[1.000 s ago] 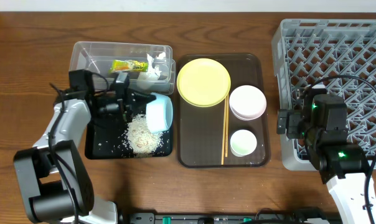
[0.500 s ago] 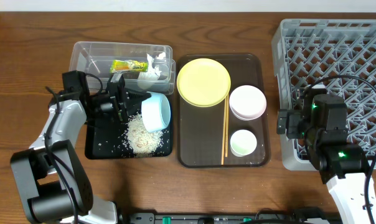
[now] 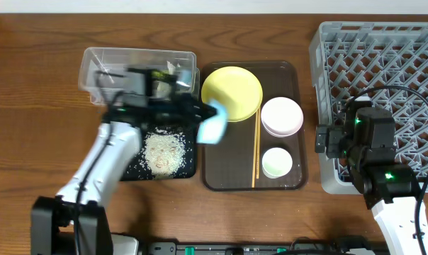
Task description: Sort waste into correct bins and load items into the dishwasher rack
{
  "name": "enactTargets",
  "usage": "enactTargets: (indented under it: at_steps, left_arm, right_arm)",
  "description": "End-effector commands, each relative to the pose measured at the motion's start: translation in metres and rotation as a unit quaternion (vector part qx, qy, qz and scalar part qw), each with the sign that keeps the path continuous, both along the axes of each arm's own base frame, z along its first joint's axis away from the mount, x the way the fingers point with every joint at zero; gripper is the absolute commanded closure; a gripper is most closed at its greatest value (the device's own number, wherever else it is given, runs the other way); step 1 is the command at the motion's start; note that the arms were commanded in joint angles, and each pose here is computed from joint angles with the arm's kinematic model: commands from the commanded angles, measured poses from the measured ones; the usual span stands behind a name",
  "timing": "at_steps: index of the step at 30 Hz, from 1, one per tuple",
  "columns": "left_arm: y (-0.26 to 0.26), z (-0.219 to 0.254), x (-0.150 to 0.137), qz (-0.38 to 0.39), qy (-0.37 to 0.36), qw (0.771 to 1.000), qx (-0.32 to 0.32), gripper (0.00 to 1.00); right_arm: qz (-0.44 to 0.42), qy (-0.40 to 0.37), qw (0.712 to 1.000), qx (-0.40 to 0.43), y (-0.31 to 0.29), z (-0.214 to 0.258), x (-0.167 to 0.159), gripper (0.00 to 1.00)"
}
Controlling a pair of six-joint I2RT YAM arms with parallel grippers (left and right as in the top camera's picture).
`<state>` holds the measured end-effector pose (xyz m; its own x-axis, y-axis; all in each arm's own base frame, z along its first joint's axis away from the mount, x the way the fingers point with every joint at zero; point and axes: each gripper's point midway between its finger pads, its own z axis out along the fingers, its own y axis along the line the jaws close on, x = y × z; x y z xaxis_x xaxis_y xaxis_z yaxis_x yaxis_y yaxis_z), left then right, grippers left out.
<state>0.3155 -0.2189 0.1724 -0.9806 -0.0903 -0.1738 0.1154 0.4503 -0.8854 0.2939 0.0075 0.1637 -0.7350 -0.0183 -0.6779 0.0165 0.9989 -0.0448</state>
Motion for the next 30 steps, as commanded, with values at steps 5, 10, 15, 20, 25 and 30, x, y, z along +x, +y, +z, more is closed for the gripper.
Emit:
enactTargets:
  at_steps: [5,10,15,20,25,30]
  left_arm:
    - [-0.029,-0.068,-0.006,0.022,-0.092,0.963,0.251,0.94]
    - [-0.039,-0.093,-0.013,0.03,-0.144,0.922,0.358,0.94]
    - [-0.046,-0.108,-0.019,0.023,-0.161,0.905,0.394,0.94]
    - [-0.053,-0.104,-0.013,0.02,-0.183,0.905,0.385,0.83]
    - [-0.06,-0.085,-0.006,0.008,-0.224,0.9,0.374,0.67]
    - [-0.076,-0.064,-0.013,-0.009,-0.232,0.917,0.324,0.65]
  right_arm:
    - [0.008,-0.011,1.0,0.002,0.005,0.01,0.004,0.01]
    - [0.008,-0.011,1.0,0.002,0.005,0.01,0.004,0.01]
    - [0.008,-0.011,1.0,0.003,0.005,0.01,0.004,0.01]
    - [0.008,-0.011,1.0,0.002,0.005,0.01,0.004,0.01]
    - [0.008,-0.011,1.0,0.003,0.005,0.01,0.004,0.01]
    - [0.008,-0.011,1.0,0.002,0.005,0.01,0.004,0.01]
